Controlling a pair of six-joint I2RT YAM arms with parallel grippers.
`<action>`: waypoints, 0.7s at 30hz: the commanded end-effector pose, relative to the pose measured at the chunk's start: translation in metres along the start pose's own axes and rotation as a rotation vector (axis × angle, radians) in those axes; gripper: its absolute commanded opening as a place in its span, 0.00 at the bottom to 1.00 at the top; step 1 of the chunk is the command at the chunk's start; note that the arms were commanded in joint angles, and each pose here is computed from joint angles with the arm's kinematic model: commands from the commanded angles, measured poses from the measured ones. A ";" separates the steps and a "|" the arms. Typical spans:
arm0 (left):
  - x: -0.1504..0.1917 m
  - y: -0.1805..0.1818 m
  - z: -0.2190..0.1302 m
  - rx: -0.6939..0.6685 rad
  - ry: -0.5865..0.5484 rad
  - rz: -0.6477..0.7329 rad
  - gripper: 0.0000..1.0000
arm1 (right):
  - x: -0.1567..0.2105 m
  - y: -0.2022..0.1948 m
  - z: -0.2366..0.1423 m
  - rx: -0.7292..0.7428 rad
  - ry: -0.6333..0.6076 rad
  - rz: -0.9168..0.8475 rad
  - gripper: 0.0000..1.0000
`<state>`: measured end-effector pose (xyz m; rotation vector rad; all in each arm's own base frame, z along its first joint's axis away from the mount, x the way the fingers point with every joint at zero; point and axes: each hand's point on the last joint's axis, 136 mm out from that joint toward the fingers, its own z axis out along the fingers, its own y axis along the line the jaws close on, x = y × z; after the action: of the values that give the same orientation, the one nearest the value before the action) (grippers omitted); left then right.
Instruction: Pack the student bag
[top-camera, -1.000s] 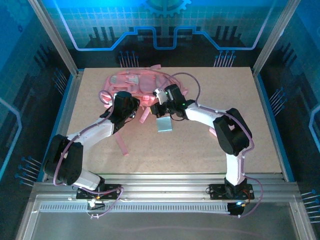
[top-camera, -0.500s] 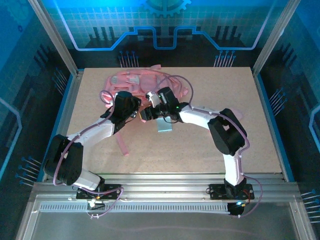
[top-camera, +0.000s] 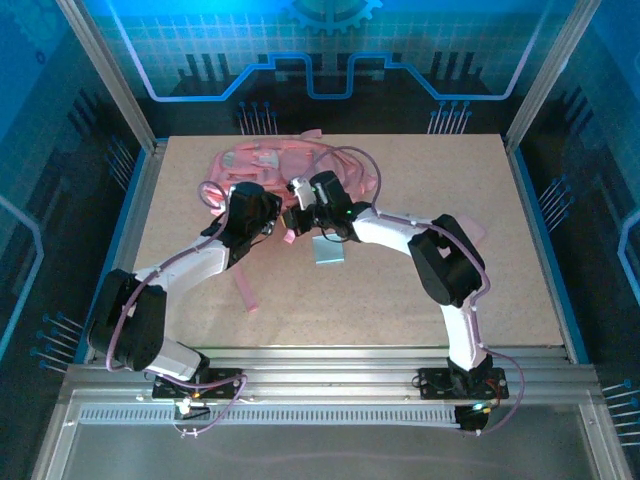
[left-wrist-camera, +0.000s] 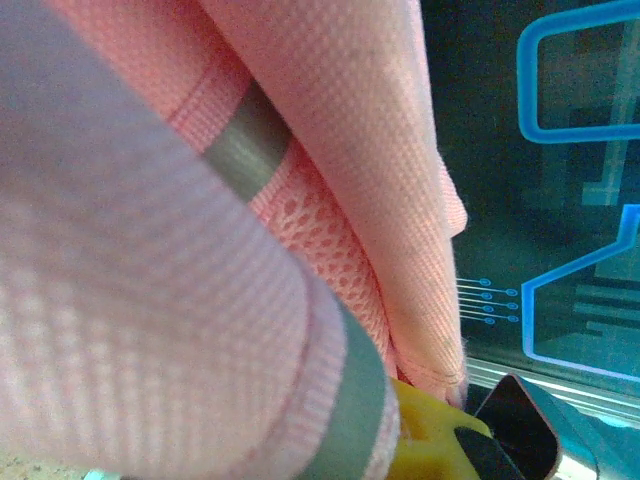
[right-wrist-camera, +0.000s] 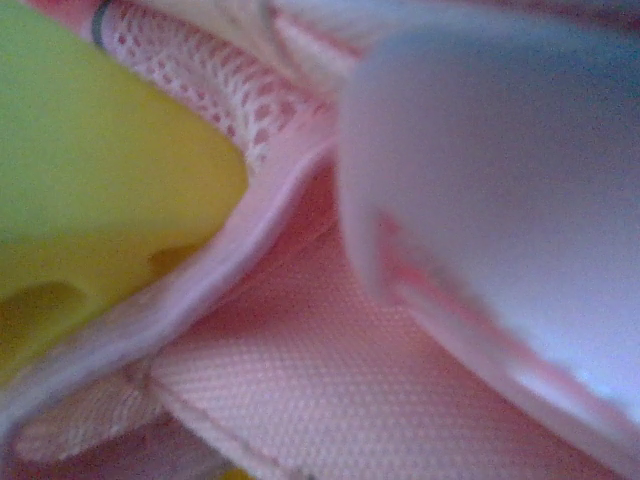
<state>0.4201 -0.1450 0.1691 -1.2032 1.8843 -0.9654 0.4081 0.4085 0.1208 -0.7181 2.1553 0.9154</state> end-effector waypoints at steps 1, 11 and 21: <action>0.011 -0.038 -0.012 0.135 0.026 0.056 0.00 | -0.025 0.006 -0.014 -0.007 -0.084 -0.058 0.00; -0.010 -0.009 0.004 0.062 0.016 0.134 0.00 | 0.025 -0.041 -0.058 0.075 0.085 0.068 0.00; -0.016 -0.003 0.004 0.052 0.055 0.164 0.00 | 0.036 -0.081 -0.106 0.210 0.202 0.054 0.00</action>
<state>0.4202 -0.1381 0.1537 -1.0550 2.0129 -0.9355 0.4016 0.3034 0.1007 -0.6767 2.3820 0.7650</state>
